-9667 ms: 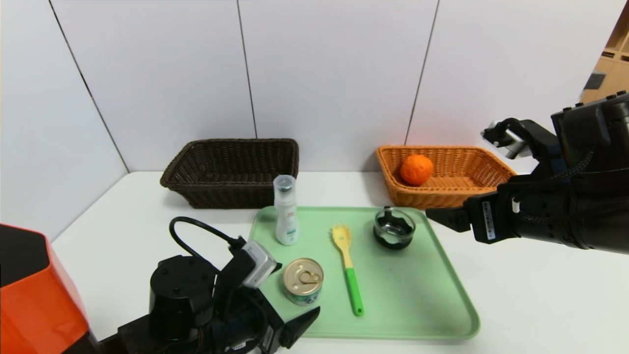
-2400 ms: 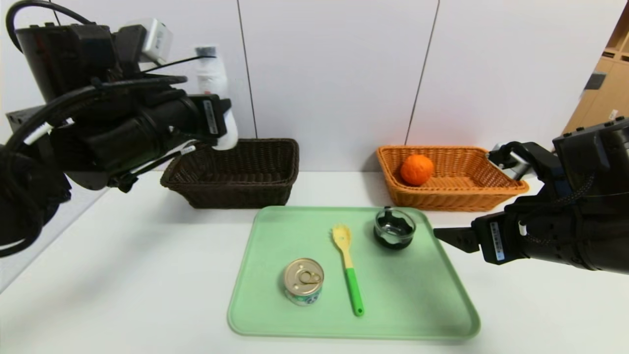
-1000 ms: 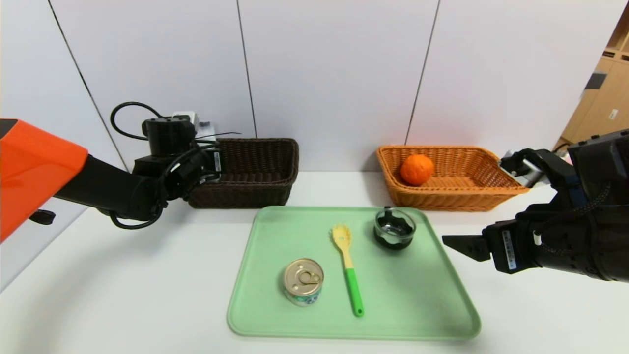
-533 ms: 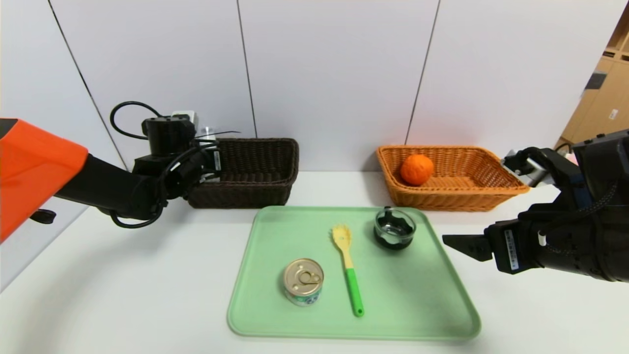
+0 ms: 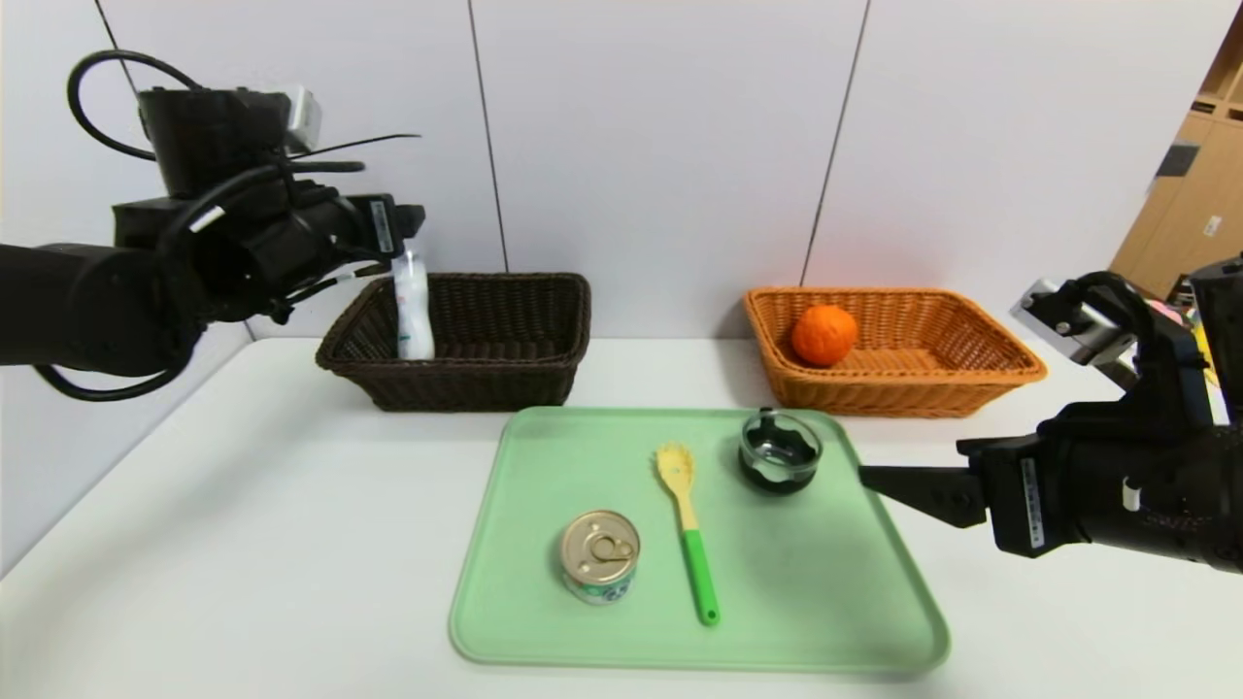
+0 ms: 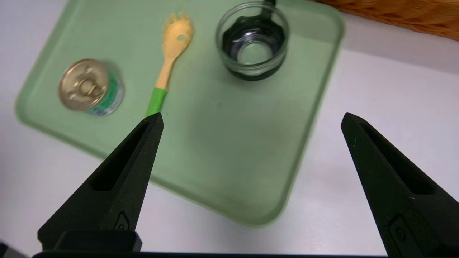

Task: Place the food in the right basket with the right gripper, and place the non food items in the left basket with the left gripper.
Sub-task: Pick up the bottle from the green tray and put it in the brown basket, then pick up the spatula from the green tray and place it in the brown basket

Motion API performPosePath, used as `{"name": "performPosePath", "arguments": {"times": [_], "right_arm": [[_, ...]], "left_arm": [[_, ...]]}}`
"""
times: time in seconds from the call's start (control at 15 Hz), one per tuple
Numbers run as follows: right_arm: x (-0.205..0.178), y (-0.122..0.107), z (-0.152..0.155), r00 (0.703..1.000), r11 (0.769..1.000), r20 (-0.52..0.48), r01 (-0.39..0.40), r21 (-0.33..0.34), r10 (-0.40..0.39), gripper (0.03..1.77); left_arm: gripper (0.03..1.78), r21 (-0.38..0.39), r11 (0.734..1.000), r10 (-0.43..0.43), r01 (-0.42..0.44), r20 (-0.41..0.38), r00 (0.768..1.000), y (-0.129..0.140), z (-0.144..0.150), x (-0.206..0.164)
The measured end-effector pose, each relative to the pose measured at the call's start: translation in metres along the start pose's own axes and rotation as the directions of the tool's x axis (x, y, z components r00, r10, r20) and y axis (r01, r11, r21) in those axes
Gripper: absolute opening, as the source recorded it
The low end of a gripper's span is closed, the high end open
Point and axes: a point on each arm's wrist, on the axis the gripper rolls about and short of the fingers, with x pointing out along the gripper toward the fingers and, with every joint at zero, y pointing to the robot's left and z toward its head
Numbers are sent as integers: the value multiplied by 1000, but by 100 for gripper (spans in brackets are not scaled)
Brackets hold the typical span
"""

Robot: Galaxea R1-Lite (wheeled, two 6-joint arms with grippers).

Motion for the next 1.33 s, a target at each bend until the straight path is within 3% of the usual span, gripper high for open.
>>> {"name": "performPosePath", "arguments": {"times": [0.13, 0.27, 0.4, 0.53, 0.73, 0.87, 1.0, 1.13, 1.33], "right_arm": [[-1, 6, 0, 990, 990, 40, -132, -43, 134, 171], [7, 10, 0, 962, 962, 104, -236, -140, 251, 171], [23, 14, -1, 942, 945, 164, -257, -204, 291, 171], [41, 19, 1, 938, 950, 213, -229, -215, 274, 171], [63, 30, 7, 950, 958, 206, -193, -213, 237, 171], [76, 39, 12, 963, 968, 200, -140, -210, 183, 171], [87, 45, 19, 977, 977, 177, -83, -195, 119, 171], [91, 54, 38, 987, 987, 139, -62, -146, 83, 171], [83, 73, 72, 998, 998, 35, -60, -14, 60, 171]], "left_arm": [[158, 16, 998, -58, 59, -60, 996, -8, 1, -42], [161, 38, 992, -114, 121, -141, 983, -12, -15, -85], [163, 49, 984, -158, 169, -181, 971, -10, -29, -120], [165, 58, 978, -184, 201, -216, 959, -4, -39, -150], [167, 76, 967, -209, 244, -313, 927, 9, -54, -191], [167, 90, 962, -209, 260, -373, 904, 19, -62, -214], [167, 93, 960, -210, 265, -390, 897, 28, -64, -231], [168, 90, 960, -211, 266, -390, 896, 35, -66, -244], [169, 69, 963, -217, 260, -370, 903, 42, -67, -256]]}}
